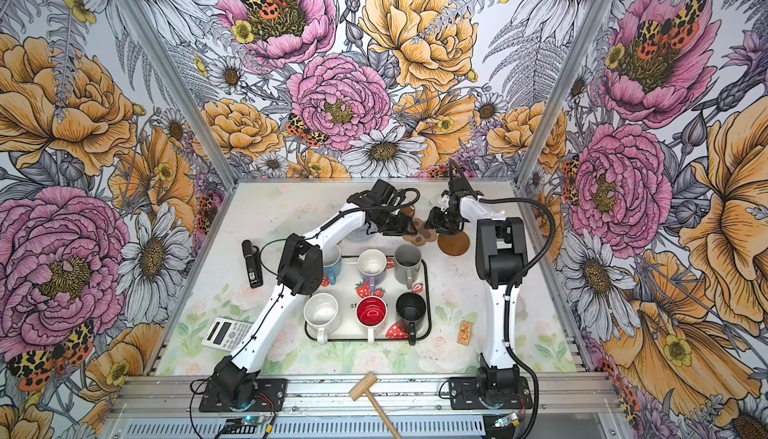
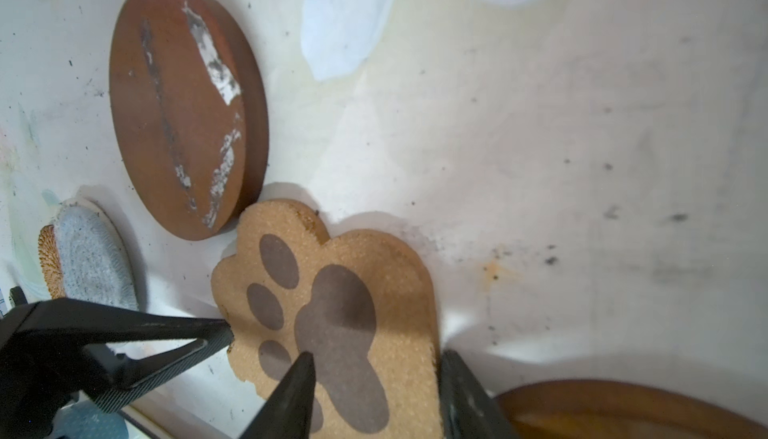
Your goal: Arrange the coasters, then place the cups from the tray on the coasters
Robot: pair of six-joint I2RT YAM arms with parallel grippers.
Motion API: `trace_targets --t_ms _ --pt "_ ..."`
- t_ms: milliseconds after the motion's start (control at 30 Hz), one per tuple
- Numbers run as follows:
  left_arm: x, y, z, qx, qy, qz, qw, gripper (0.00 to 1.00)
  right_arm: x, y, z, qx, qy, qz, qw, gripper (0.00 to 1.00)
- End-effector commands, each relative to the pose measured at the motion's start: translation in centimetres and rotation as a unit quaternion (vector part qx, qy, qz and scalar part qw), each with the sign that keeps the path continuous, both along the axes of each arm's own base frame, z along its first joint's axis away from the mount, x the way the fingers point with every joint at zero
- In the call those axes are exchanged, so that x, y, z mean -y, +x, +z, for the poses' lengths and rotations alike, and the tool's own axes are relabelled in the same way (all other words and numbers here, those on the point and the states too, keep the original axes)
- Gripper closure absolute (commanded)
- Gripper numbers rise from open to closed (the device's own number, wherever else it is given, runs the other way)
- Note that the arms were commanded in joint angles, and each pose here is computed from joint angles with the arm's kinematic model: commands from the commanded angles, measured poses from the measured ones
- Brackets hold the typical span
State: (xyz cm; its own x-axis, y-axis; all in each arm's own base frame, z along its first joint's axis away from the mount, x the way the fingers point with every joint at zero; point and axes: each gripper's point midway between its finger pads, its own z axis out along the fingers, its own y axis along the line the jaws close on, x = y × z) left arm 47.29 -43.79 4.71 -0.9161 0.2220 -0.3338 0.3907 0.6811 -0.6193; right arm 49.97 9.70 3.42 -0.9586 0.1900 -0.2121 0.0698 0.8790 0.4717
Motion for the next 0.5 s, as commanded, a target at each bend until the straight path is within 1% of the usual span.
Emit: trace_targets --t_ms 0,233,333,467 --pt "3.0 -0.9 -1.2 -0.014 -0.042 -0.016 0.999 0.33 -1.6 0.2 -0.2 -0.009 0.027 0.015 0.999 0.49" --pt "3.2 1.4 -0.3 -0.002 -0.086 0.011 0.996 0.3 -1.1 2.2 -0.3 0.0 0.037 0.0 0.999 0.49" --pt "3.4 2.0 1.0 0.009 -0.103 0.014 0.995 0.29 -1.0 3.1 0.0 0.006 0.042 -0.007 0.999 0.5" --pt "3.2 1.9 2.8 0.02 -0.108 0.01 0.994 0.27 -0.4 4.1 1.1 0.019 0.045 -0.019 0.999 0.49"
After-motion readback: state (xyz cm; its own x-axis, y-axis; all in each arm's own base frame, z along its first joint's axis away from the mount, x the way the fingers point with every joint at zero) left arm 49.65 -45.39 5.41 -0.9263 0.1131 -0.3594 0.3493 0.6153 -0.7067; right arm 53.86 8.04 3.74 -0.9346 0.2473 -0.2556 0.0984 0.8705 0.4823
